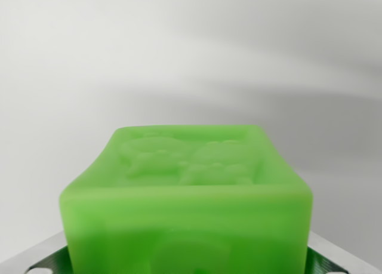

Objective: Stack cube

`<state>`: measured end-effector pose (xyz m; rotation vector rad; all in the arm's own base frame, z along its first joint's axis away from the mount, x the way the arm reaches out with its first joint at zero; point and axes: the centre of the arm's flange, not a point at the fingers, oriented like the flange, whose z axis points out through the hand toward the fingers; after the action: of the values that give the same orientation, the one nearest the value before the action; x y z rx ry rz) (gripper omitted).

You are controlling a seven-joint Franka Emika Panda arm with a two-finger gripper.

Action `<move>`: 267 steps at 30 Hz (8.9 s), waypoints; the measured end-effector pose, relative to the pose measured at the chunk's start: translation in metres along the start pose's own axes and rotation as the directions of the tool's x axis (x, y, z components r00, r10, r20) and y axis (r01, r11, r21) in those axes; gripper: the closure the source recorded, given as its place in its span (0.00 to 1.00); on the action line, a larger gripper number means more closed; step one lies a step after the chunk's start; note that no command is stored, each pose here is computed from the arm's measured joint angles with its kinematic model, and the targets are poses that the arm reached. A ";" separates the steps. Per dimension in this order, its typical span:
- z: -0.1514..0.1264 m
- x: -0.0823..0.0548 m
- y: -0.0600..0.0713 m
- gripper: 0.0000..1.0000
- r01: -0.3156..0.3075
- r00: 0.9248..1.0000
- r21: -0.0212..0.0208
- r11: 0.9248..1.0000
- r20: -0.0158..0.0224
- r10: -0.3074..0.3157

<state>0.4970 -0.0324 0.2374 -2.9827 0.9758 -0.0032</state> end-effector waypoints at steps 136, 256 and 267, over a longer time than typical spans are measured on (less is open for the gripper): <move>-0.008 -0.104 -0.245 1.00 -0.410 0.912 0.000 0.912 -0.004 0.410; -0.052 -0.107 -0.253 0.00 -0.423 0.906 0.000 0.906 0.001 0.423; -0.098 -0.107 -0.253 0.00 -0.423 0.906 0.000 0.906 0.002 0.423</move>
<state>0.5596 0.2350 0.3363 -2.6995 1.5985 0.0007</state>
